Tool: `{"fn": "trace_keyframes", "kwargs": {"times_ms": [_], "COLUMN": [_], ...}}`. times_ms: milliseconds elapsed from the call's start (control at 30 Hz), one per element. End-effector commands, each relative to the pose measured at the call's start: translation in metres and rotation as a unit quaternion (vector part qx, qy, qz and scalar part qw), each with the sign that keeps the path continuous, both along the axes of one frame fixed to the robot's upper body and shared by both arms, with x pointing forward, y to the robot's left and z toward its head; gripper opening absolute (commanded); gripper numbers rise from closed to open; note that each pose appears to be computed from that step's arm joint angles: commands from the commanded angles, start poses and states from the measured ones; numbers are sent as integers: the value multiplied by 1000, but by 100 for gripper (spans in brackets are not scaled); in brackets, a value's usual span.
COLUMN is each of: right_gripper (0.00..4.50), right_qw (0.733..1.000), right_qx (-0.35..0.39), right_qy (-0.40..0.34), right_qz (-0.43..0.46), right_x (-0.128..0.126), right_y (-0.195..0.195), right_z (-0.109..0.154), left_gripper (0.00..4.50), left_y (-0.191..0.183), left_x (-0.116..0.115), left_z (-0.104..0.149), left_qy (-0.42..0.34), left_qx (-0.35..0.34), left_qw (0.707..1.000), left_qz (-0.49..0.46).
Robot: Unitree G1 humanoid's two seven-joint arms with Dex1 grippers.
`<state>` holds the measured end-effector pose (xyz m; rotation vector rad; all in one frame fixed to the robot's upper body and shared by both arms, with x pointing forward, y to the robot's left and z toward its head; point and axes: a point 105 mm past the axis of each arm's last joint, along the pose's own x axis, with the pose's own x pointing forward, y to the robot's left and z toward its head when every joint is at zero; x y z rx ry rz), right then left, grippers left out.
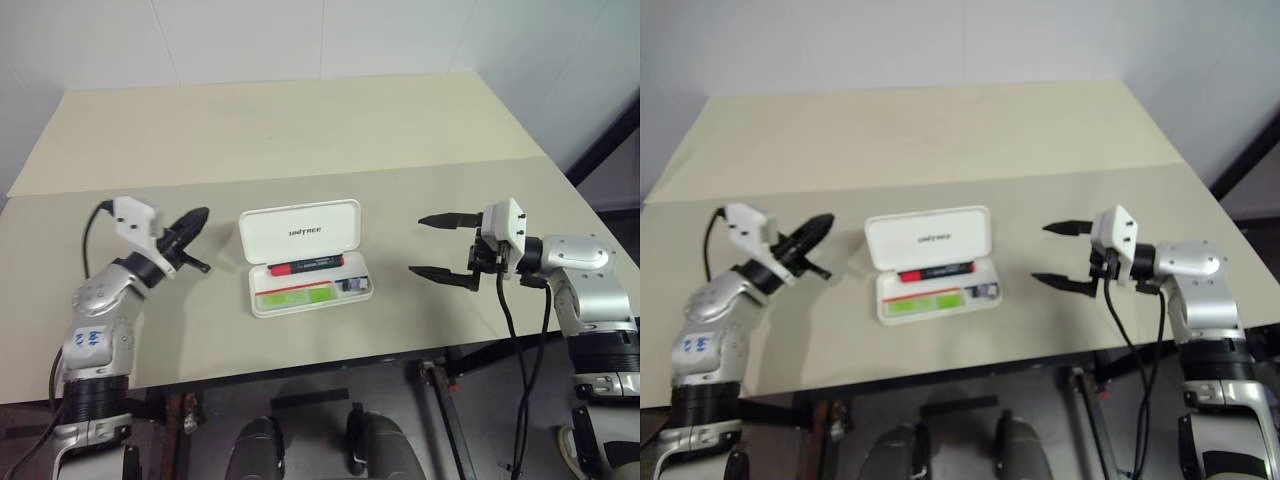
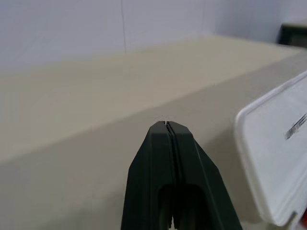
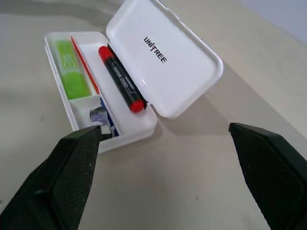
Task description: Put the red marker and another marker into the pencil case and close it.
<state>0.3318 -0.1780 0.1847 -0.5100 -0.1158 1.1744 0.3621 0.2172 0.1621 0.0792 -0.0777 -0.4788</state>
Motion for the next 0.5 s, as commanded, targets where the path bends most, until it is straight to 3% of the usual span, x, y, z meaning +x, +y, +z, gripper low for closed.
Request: {"fn": "trace_keyframes", "kwargs": {"times_ms": [33,200,500], "right_gripper": [450,450,450], "right_qw": [1000,999,1000], "right_qx": [3,5,6], "right_qy": [-31,-32,-30], "right_qz": [2,1,-2], "right_x": [-1,-3,-5], "right_y": [3,6,7], "right_z": [15,15,14], "left_gripper": [3,3,3], "left_y": [-19,-41,-51], "left_x": [12,16,-6], "left_z": [-1,12,40], "left_qy": [16,-15,-109], "left_qx": [-7,-23,1], "left_qw": [999,996,980], "left_qz": [-28,-82,-168]}}
